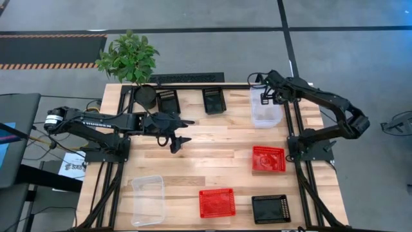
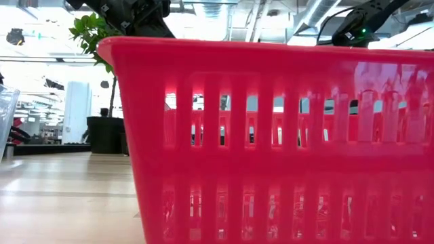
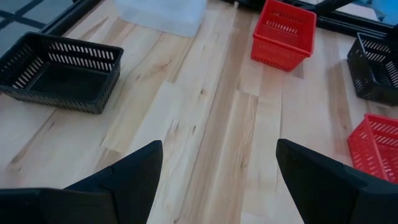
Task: Stack baskets by color
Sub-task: Stack the middle transparent bin on top of the top transparent bin, then stack the top left black bin on top of the top right black bin
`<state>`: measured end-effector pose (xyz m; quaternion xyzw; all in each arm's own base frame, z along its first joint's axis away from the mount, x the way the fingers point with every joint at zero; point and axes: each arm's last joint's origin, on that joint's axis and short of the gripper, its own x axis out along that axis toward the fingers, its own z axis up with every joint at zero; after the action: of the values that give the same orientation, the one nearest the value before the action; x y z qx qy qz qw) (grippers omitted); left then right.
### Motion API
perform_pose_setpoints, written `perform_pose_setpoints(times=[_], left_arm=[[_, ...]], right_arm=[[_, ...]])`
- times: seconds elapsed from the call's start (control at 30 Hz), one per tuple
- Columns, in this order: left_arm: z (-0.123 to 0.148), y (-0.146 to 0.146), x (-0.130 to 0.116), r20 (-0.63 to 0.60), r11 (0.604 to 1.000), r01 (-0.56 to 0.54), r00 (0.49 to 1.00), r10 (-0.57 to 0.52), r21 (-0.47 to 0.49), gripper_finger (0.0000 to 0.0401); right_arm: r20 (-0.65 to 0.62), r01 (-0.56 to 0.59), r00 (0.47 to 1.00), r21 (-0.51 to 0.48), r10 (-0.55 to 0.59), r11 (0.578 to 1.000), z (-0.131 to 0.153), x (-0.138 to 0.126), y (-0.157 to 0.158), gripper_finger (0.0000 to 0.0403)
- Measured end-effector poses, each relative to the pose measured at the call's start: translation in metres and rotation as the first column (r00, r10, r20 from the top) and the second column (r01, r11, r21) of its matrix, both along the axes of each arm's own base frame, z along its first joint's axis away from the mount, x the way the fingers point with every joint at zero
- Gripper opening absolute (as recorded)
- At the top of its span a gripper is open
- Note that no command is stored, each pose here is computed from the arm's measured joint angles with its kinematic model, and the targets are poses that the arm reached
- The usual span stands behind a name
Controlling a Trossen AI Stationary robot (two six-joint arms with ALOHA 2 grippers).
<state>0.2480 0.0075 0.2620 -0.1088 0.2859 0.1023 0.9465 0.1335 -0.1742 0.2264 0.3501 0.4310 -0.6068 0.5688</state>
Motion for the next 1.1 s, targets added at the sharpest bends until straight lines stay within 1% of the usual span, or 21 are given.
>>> perform_pose_setpoints(times=[0.07,0.17,0.7,0.9,1.1], left_arm=[[0.001,0.000,0.000,0.008,1.000,-0.006,1.000,0.006,-0.008,0.0300],[0.001,0.000,0.001,0.011,1.000,-0.008,1.000,0.008,-0.011,0.0300],[0.001,0.000,0.000,0.010,1.000,-0.006,1.000,0.006,-0.018,0.0300],[0.000,0.000,0.000,0.007,1.000,-0.004,1.000,0.004,-0.015,0.0300],[0.001,0.000,-0.002,-0.044,1.000,-0.005,0.999,0.004,-0.016,0.0300]], right_arm=[[0.000,-0.001,1.000,0.000,0.001,1.000,0.000,0.000,0.000,0.0005],[-0.001,-0.003,1.000,0.000,0.003,1.000,0.000,0.000,0.000,0.0020],[0.002,-0.018,1.000,-0.007,0.018,1.000,0.002,0.003,0.003,0.0163],[0.058,-0.077,0.995,-0.075,0.081,0.994,0.028,0.014,0.011,0.0193],[0.137,-0.184,0.968,-0.189,0.211,0.965,0.064,0.025,0.029,0.0201]])
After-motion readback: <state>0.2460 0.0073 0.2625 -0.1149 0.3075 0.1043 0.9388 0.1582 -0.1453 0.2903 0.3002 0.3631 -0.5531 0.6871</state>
